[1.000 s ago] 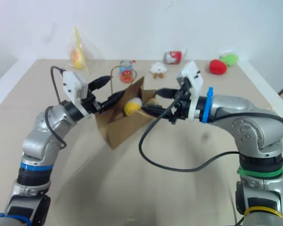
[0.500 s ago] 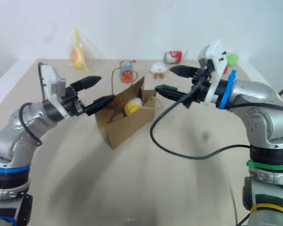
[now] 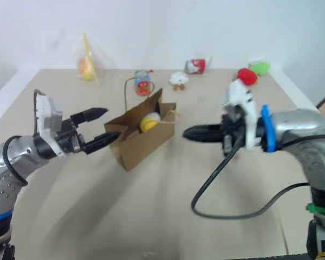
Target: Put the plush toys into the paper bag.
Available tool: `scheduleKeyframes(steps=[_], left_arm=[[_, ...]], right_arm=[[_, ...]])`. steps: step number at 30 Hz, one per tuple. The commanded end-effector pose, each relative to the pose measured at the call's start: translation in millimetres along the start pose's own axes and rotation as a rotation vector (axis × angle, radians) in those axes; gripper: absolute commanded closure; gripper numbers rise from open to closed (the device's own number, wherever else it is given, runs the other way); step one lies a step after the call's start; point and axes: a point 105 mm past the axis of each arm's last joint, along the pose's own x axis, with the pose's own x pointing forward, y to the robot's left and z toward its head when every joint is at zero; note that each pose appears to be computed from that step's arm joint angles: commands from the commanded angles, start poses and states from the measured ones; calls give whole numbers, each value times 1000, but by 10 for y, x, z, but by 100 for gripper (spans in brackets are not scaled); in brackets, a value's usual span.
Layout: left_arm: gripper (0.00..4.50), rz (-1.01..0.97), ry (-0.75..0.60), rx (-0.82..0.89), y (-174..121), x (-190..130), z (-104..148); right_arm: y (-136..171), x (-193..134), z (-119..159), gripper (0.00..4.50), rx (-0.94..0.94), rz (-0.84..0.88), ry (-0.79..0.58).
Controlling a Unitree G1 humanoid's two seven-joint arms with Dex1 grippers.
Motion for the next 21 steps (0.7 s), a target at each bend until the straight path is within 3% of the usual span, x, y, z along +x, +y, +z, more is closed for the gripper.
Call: scheduleKeyframes(steps=[1,6,21], left_arm=[[0,59,-53,97,7,-67,98],[0,56,-57,105,-10,-75,87],[0,36,-16,80,-140,-94,-29]], right_arm=[[76,398,-14,442,-77,17,-24],[-69,726,-14,442,-148,-57,-40],[-242,1037,189,442,-211,-123,-124]])
